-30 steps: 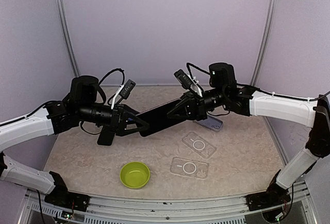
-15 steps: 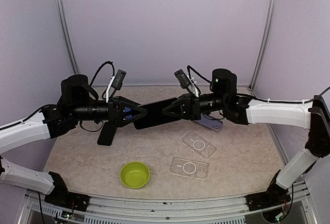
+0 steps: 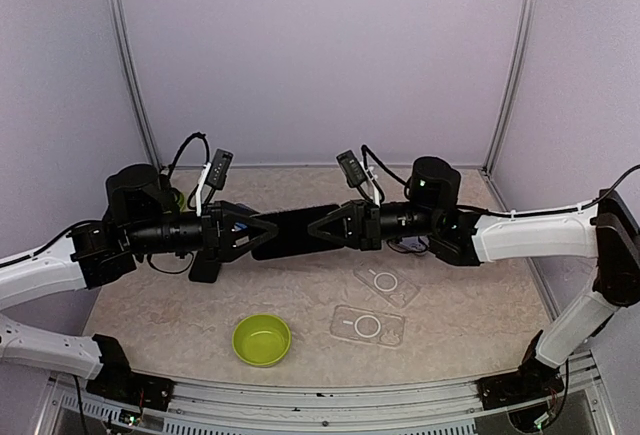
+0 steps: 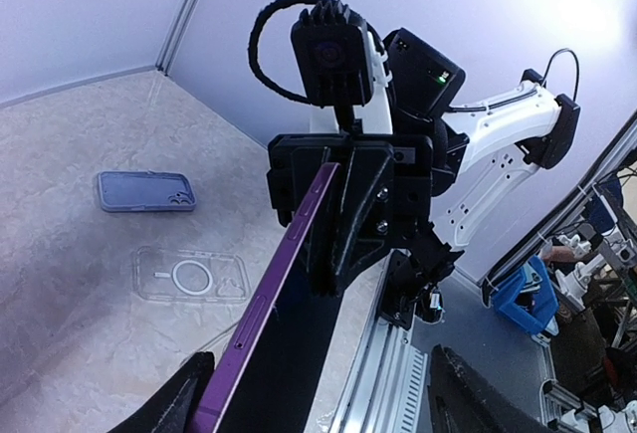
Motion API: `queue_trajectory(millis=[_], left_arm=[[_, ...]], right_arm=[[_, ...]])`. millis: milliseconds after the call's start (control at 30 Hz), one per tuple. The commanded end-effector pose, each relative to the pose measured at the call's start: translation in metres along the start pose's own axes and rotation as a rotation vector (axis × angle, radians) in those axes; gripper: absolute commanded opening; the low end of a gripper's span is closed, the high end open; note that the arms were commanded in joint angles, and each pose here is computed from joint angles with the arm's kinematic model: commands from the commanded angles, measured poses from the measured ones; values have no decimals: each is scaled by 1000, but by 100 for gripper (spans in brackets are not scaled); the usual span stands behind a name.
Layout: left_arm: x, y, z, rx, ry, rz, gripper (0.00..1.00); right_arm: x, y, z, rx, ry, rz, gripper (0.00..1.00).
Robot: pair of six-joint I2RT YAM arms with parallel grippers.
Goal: Put the phone into the phone case
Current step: Pass from the right arm to the left
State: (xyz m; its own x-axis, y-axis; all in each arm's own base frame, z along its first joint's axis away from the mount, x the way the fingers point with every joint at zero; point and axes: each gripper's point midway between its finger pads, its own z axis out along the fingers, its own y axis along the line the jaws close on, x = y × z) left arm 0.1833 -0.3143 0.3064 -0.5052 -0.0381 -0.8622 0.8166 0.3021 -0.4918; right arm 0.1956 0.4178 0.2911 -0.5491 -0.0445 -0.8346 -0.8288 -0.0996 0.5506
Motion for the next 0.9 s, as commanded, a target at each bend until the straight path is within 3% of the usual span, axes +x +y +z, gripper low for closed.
queue_trajectory(millis=[0, 67, 333, 467, 600, 667, 833, 867], left_arm=[[6, -1, 0, 1, -15, 1, 65], [11, 1, 1, 6, -12, -9, 57], [14, 0, -2, 16, -19, -24, 47], [-1, 0, -6, 20, -42, -2, 36], [-15, 0, -9, 38, -61, 2, 9], [-18, 0, -8, 44, -60, 4, 0], [-23, -4, -8, 66, -76, 20, 0], [-24, -4, -7, 68, -77, 18, 0]], right_arm=[[-26, 21, 1, -27, -122, -51, 0], [-24, 20, 2, -29, -128, -43, 0], [-16, 10, 14, -31, -104, -26, 0], [-11, 3, 21, -38, -77, -13, 0], [-16, 2, 26, -48, -71, -24, 0], [-17, 1, 29, -44, -63, -30, 0], [-19, -5, 28, -39, -40, -38, 0], [-20, -7, 25, -38, -39, -35, 4]])
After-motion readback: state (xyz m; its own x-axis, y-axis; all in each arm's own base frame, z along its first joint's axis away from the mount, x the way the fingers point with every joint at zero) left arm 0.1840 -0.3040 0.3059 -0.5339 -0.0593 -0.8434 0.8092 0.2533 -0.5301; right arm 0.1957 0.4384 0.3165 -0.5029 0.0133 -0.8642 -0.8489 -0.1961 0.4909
